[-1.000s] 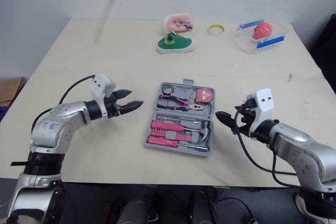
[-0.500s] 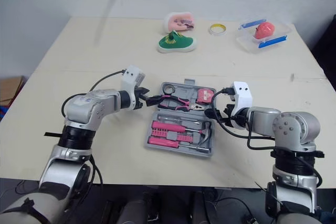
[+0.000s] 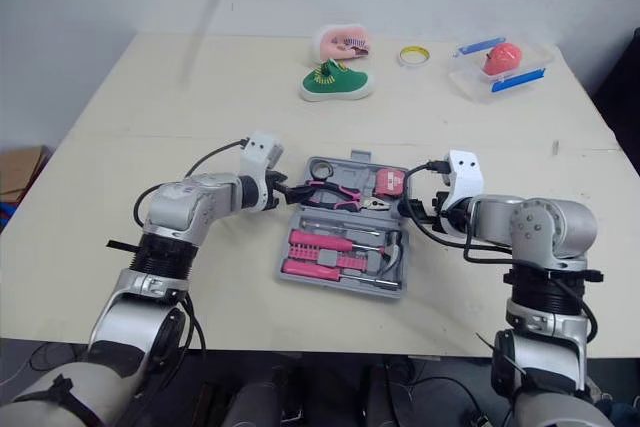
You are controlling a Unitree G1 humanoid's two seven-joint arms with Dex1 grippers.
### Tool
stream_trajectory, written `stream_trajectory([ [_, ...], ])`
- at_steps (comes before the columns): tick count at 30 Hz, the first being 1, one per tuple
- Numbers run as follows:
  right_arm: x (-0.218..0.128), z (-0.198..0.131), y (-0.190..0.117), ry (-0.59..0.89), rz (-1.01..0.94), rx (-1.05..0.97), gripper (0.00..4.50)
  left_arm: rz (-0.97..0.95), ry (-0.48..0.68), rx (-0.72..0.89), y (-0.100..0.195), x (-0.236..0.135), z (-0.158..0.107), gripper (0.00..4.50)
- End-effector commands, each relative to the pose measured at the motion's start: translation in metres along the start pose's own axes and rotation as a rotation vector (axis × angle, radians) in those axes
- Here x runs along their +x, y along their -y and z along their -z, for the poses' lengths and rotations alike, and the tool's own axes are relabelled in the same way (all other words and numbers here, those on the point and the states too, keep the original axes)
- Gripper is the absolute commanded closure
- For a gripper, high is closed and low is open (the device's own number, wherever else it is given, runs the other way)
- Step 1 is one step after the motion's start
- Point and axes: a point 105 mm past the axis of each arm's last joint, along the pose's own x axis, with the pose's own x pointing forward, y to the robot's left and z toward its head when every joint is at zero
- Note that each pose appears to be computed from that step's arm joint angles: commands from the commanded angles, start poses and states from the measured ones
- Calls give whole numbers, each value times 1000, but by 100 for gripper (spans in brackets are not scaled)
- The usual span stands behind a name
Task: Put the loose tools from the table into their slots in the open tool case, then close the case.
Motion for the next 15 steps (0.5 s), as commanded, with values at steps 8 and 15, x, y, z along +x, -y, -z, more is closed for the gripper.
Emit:
stream_trajectory([
  [8, 16, 9, -4, -47, 7, 4, 26, 20, -34, 38, 8, 9, 6, 29],
  [15, 18, 6, -15, -29, -35, 12, 359, 62, 5, 31, 21, 10, 1, 332],
])
